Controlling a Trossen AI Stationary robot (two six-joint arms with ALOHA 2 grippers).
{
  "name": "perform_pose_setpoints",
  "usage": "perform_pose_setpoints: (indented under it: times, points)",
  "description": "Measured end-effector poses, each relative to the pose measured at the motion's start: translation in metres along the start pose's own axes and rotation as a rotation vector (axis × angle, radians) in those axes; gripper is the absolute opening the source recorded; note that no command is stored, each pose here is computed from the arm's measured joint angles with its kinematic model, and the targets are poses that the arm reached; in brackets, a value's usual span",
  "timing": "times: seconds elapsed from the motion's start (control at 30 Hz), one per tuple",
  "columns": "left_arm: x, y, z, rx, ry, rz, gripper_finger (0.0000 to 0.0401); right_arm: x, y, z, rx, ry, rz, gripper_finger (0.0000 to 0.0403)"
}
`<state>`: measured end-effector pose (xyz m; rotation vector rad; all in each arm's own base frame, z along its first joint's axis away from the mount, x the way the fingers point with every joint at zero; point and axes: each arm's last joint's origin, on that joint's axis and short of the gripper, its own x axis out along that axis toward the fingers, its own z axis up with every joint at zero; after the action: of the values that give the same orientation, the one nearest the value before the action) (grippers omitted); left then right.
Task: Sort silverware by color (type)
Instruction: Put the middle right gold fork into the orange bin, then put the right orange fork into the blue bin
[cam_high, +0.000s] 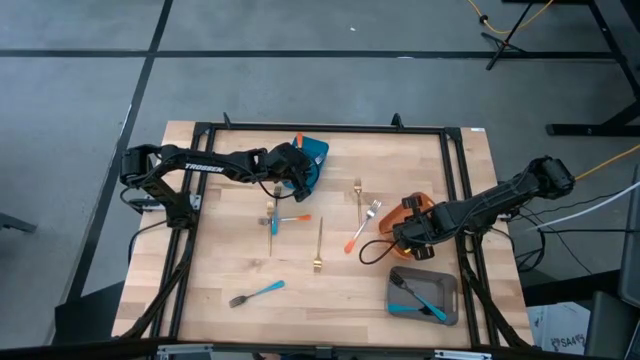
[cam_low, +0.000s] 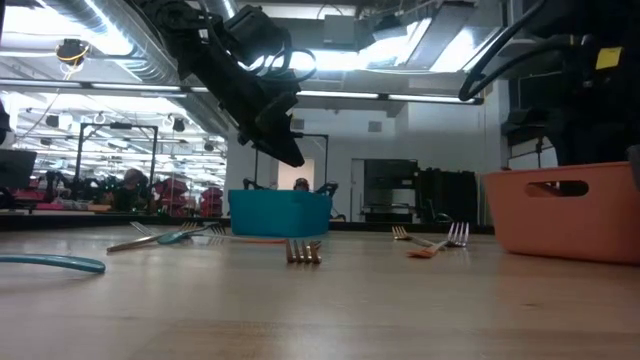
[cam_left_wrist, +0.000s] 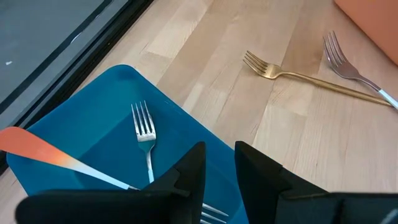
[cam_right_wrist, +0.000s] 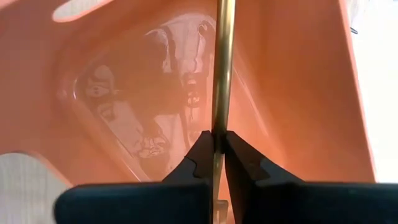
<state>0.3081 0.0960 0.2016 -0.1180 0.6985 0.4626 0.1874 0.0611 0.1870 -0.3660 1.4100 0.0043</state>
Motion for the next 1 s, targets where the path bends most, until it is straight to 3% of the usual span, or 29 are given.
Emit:
perform_pose_setpoints:
  times: [0.4,1.0]
  points:
    - [-0.0001,0.0,0.0,0.0,0.0,0.0,0.008,0.0,0.0,-0.0001,0.0,0.001,0.0,0.0111]
    - [-0.0001,0.0,0.0,0.0,0.0,0.0,0.008,-0.0004,-0.0001,0.0001,-0.028,0.001,0.0,0.0118]
